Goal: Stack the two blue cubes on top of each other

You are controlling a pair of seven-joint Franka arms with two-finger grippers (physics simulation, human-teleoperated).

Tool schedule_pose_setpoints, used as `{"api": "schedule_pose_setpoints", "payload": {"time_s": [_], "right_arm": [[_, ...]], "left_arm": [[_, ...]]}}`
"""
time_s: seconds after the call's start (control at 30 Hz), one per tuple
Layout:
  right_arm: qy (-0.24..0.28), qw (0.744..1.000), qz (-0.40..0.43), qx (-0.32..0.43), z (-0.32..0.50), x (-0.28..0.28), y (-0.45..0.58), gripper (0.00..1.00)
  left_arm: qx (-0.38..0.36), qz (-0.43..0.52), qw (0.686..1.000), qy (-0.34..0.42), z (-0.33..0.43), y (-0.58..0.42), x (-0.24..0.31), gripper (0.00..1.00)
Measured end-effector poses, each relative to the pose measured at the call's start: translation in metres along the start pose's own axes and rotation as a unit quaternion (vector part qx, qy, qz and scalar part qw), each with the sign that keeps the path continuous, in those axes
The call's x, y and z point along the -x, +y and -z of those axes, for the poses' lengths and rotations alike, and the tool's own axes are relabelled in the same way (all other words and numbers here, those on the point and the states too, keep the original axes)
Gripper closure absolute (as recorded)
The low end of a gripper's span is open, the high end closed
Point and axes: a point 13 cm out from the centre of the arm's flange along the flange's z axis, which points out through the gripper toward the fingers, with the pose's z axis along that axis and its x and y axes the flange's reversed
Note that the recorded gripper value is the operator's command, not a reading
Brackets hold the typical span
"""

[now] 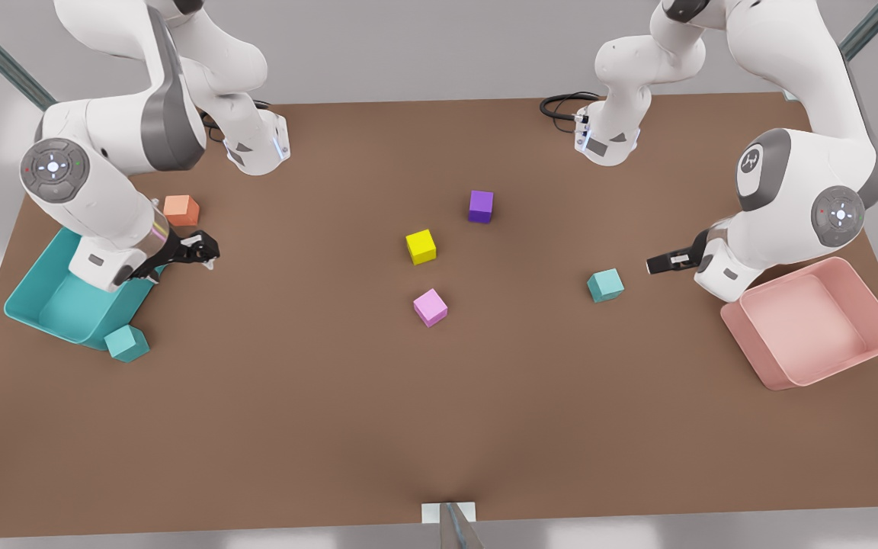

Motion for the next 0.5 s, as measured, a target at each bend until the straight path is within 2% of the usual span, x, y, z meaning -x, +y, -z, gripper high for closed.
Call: {"api": "schedule_pose_setpoints", "payload": {"time_s": [0.1, 0.3, 0.5], "right_arm": [[0.007, 1.0, -0.006, 0.002, -0.01, 0.011, -0.007, 0.0], [0.071, 0.997, -0.032, 0.002, -0.135, 0.028, -0.132, 0.0], [0.053, 0.998, 0.017, 0.032, -0.243, 0.034, -0.224, 0.0]], "left_arm": [[0.0, 0.003, 1.0, 0.0, 0.0, 0.0, 0.0, 0.0], [0.0, 0.008, 1.0, 0.0, -0.001, 0.0, 0.001, 0.0], [0.0, 0.011, 1.0, 0.002, -0.003, -0.001, 0.001, 0.0]]}}
